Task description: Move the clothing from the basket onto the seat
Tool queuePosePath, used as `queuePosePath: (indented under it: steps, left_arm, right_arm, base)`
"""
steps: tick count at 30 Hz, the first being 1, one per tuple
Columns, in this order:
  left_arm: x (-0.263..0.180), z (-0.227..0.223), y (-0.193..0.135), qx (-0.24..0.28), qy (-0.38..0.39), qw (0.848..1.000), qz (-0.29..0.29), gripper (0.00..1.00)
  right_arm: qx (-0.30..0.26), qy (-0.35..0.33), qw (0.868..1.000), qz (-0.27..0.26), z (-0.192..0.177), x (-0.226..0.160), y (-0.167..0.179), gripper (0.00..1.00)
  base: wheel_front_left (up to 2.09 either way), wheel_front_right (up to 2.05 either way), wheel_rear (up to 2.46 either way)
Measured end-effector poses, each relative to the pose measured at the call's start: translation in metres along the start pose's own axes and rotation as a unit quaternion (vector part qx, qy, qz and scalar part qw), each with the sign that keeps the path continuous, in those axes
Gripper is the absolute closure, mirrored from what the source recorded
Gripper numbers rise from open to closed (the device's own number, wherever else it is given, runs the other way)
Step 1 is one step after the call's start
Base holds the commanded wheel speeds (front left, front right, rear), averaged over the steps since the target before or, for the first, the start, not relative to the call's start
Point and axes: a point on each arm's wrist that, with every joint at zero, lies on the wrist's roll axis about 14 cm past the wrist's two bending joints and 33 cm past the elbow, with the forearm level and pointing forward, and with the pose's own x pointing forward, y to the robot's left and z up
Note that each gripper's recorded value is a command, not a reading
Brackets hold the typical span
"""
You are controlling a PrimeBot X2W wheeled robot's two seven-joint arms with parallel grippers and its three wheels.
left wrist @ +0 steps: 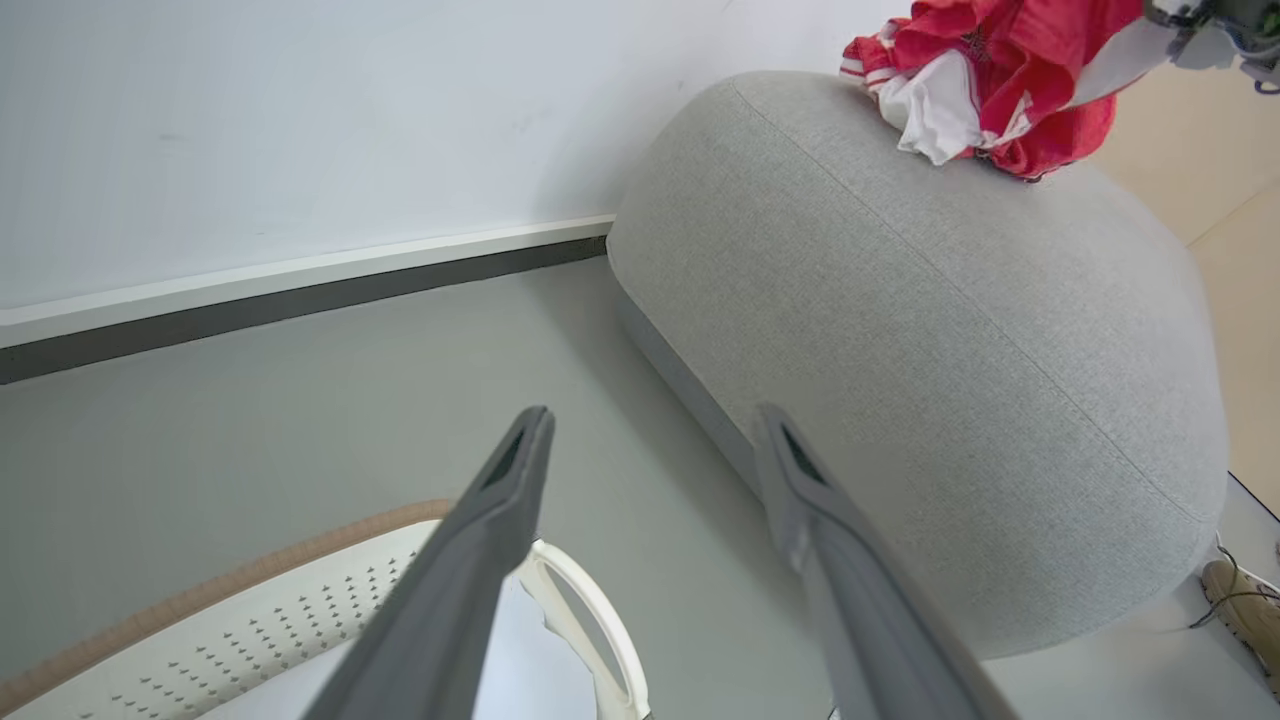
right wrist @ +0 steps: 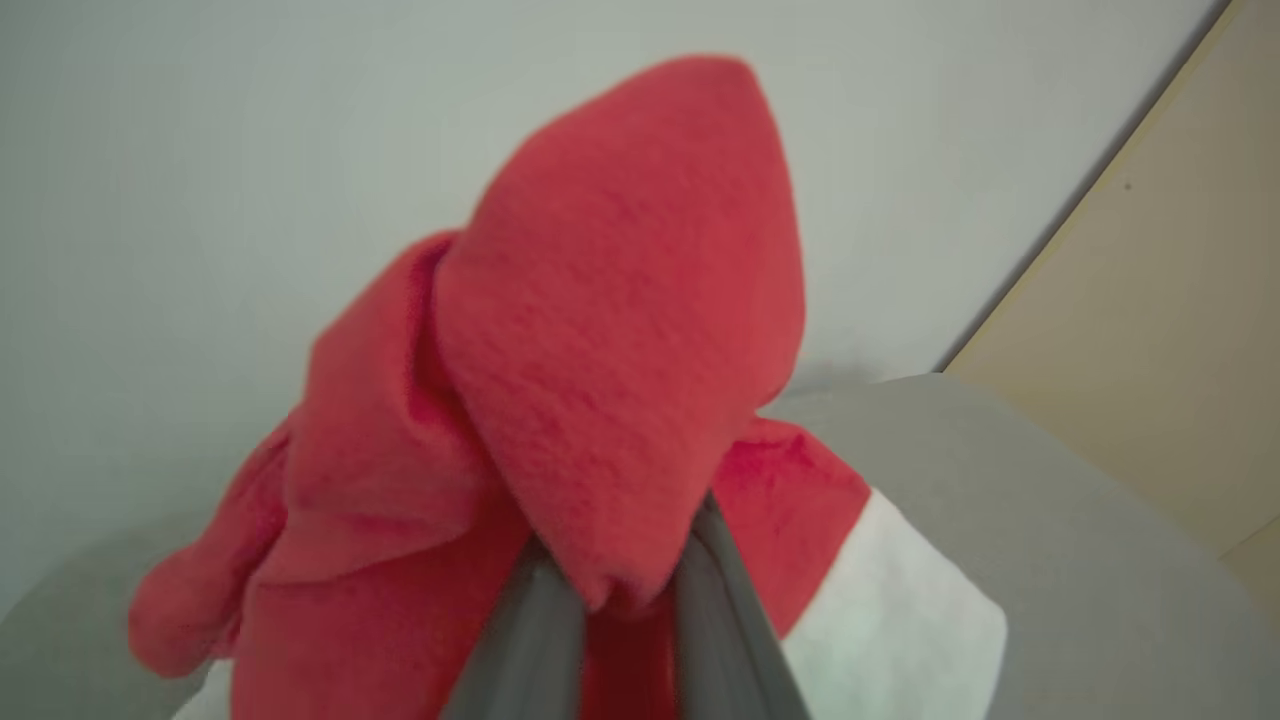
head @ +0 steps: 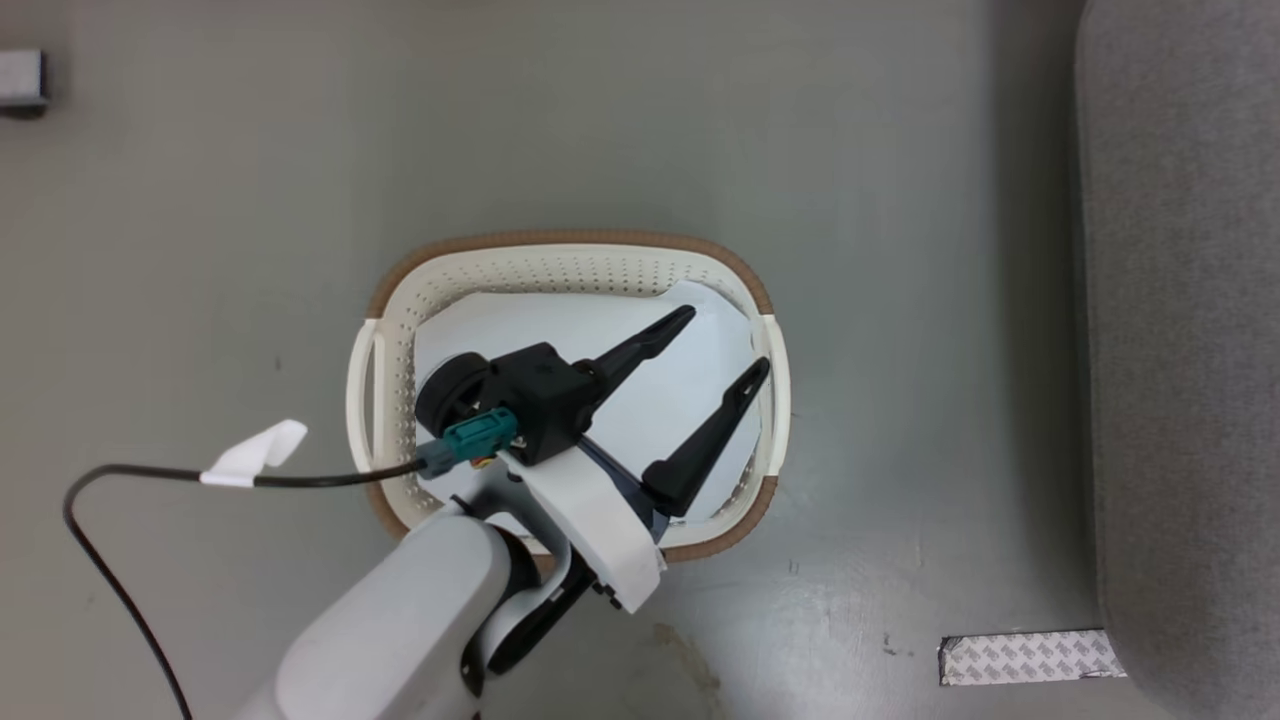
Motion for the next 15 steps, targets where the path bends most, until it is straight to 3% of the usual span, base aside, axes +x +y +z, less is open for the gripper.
queuePosePath:
  steps: [5, 6, 7, 8, 15]
  left_arm:
    - [-0.005, -0.011, 0.012, -0.003, 0.009, 1.0, 0.017, 0.0]
    - [-0.006, -0.012, 0.012, -0.004, 0.009, 1.0, 0.018, 0.0]
    - [-0.006, -0.013, 0.013, -0.003, 0.01, 1.0, 0.019, 0.0]
    - [-0.006, -0.013, 0.013, -0.003, 0.011, 1.0, 0.019, 0.0]
    - [-0.009, 0.002, 0.007, 0.006, -0.009, 1.0, 0.021, 0.0]
  right_arm:
    - [0.013, 0.072, 0.997, -0.026, -0.067, -0.013, -0.004, 1.0]
    - [0.016, 0.077, 0.997, -0.027, -0.073, -0.015, -0.002, 0.65]
    - [0.016, 0.078, 0.996, -0.028, -0.076, -0.016, 0.0, 0.06]
    - [0.017, 0.077, 0.996, -0.029, -0.077, -0.018, 0.001, 0.0]
    - [-0.005, 0.069, 0.997, -0.017, -0.074, -0.032, 0.001, 0.0]
  base:
    - [0.0, 0.0, 0.0]
    - [0.0, 0.0, 0.0]
    - [0.0, 0.0, 0.0]
    - [0.0, 0.0, 0.0]
    - [0.0, 0.0, 0.0]
